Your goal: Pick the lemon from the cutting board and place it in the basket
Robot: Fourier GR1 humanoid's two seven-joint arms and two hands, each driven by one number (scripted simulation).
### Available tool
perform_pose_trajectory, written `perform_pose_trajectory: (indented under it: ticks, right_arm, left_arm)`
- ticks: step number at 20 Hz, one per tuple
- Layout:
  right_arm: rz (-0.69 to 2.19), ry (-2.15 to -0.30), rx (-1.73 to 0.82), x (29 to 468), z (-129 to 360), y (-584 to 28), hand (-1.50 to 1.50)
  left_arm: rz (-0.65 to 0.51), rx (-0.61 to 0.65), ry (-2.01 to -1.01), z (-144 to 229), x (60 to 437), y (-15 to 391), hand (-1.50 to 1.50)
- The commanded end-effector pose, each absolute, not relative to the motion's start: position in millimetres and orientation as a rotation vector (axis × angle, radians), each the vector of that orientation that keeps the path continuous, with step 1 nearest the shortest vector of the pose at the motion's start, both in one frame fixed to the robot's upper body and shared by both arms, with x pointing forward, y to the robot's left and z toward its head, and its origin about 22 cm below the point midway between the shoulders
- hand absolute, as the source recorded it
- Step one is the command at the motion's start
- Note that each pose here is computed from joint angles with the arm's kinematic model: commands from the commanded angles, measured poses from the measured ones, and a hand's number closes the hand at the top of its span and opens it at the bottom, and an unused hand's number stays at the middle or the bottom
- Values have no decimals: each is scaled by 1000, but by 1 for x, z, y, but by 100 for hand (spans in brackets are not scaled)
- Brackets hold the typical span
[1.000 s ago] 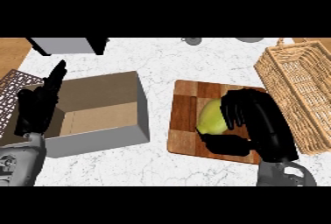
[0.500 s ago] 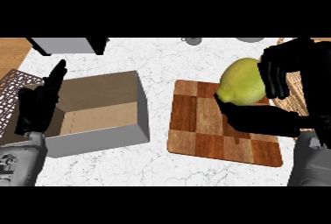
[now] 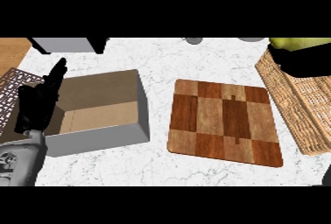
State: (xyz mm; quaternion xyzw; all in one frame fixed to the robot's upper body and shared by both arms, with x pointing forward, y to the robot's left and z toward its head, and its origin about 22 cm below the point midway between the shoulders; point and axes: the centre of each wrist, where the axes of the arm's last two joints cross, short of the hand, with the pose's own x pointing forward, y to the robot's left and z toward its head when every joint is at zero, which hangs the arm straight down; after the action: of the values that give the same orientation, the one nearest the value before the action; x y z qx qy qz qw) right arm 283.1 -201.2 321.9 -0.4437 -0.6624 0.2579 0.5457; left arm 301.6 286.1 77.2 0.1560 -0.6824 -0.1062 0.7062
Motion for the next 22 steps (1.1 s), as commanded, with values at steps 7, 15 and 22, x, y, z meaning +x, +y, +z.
perform_pose_trajectory:
  ticks: [7,15,22]
  right_arm:
    - [689,-1223,-1286,318,340,-293,150]
    - [733,-1264,-1257,334,300,-364,150]
    - [780,-1267,-1195,343,287,-396,150]
  left_arm:
    - [-215,290,-1357,43,290,282,0]
    - [-227,262,-1369,36,298,274,0]
    - [-234,272,-1373,36,297,281,0]
